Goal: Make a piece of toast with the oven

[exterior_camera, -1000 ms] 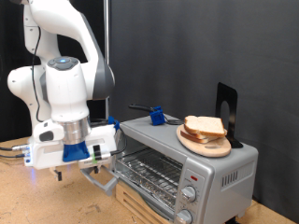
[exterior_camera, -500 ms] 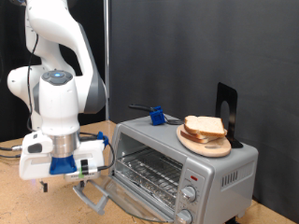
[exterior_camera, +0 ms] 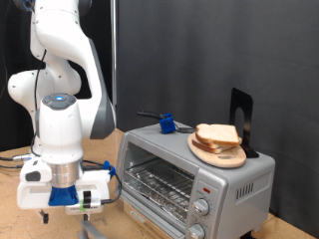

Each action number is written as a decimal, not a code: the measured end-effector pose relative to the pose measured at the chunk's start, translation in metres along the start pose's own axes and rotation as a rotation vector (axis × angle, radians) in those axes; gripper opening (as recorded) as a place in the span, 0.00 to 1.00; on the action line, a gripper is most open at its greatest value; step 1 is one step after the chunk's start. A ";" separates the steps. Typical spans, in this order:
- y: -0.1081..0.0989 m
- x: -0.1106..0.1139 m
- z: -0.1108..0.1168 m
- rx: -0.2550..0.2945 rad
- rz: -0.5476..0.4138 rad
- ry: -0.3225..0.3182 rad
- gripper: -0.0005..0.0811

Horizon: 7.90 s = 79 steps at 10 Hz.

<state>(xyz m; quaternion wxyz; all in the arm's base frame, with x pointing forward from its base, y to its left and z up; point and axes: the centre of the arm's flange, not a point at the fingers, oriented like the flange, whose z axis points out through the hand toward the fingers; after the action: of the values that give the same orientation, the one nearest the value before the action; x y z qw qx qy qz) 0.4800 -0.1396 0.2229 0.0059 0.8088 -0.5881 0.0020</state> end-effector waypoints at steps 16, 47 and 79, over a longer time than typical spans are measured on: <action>0.064 0.002 -0.105 0.318 -0.227 -0.166 0.99; -0.023 -0.229 -0.332 0.266 -1.490 0.020 0.99; -0.009 -0.318 -0.186 0.320 -1.470 0.133 0.99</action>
<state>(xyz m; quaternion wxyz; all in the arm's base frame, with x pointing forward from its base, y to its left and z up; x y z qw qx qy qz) 0.3915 0.1676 0.4056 -0.0764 0.9820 0.1119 0.1316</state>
